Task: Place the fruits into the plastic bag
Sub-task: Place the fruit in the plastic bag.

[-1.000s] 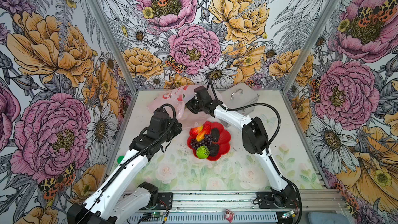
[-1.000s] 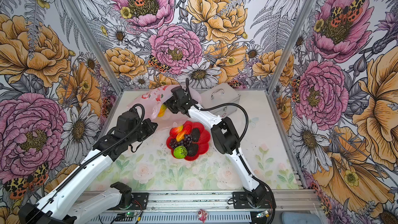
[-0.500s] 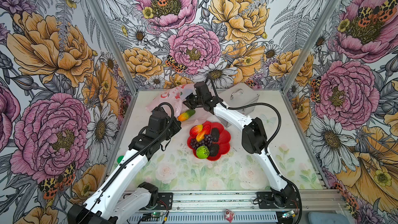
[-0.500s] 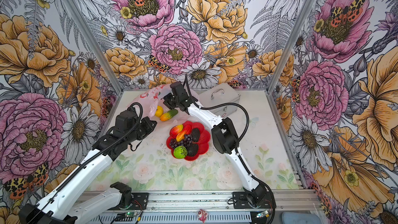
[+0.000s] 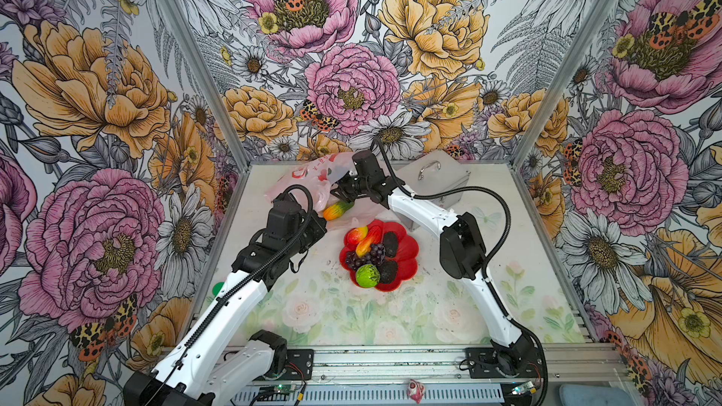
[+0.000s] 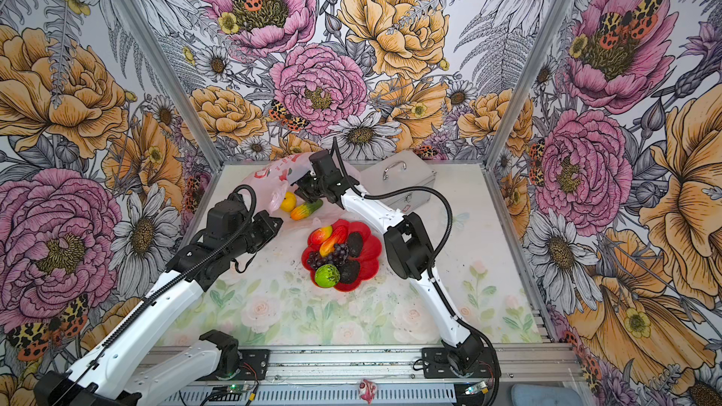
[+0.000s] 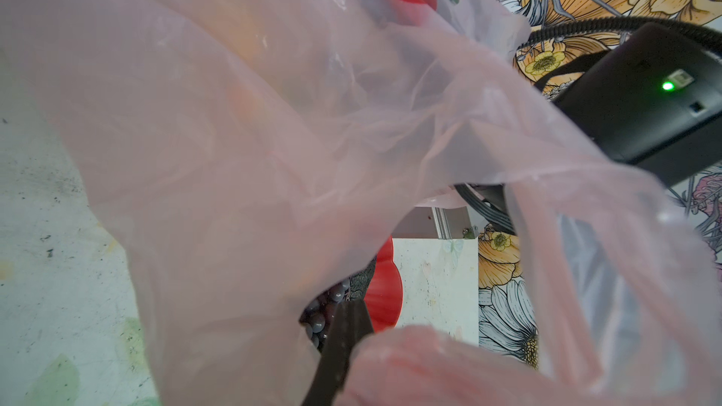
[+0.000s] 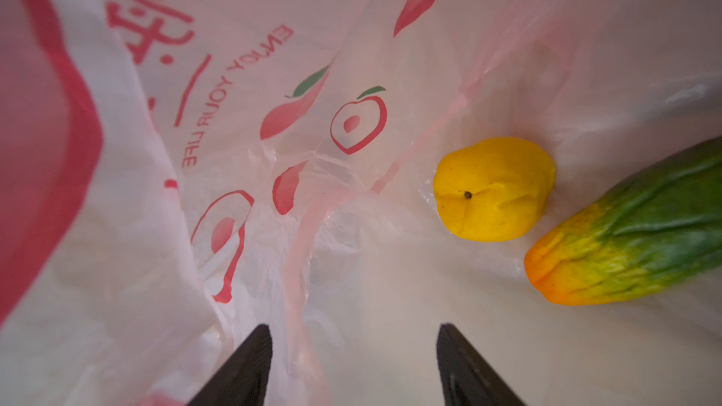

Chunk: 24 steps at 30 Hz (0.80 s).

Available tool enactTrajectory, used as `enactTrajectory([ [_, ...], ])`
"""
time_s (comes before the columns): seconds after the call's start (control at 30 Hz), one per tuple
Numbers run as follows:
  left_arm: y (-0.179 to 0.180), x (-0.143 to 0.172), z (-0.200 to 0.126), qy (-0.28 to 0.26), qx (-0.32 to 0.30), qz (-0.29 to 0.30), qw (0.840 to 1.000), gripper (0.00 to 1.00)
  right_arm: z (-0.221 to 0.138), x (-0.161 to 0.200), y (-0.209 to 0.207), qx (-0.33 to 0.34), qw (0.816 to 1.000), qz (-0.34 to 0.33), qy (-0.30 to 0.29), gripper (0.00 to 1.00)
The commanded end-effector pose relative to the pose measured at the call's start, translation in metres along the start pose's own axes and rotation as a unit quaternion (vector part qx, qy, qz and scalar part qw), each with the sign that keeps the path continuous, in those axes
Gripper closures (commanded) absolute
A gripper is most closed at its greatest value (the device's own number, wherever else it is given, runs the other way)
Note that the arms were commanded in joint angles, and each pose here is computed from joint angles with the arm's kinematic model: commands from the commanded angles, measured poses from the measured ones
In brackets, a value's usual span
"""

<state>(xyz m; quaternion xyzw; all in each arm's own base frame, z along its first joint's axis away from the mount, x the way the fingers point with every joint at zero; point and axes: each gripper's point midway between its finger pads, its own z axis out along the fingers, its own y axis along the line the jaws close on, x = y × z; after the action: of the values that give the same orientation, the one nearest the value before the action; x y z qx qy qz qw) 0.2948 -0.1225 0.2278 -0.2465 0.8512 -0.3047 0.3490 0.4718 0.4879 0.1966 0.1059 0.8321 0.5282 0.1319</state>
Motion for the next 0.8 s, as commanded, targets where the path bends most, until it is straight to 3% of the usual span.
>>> enactTrajectory([
  [0.0, -0.001, -0.002, -0.003, -0.005, 0.014, -0.008, 1.0, 1.0, -0.032, 0.016, 0.044, -0.031, 0.998, -0.046, 0.024, 0.31],
  [0.23, 0.002, -0.005, -0.003, -0.005, 0.016, -0.013, 1.0, 1.0, -0.053, 0.045, 0.036, -0.018, 0.994, -0.075, 0.08, 0.3],
  [0.77, 0.006, -0.006, -0.007, -0.002, 0.022, -0.021, 1.0, 1.0, -0.107, 0.08, 0.001, 0.028, 0.984, -0.126, 0.12, 0.28],
])
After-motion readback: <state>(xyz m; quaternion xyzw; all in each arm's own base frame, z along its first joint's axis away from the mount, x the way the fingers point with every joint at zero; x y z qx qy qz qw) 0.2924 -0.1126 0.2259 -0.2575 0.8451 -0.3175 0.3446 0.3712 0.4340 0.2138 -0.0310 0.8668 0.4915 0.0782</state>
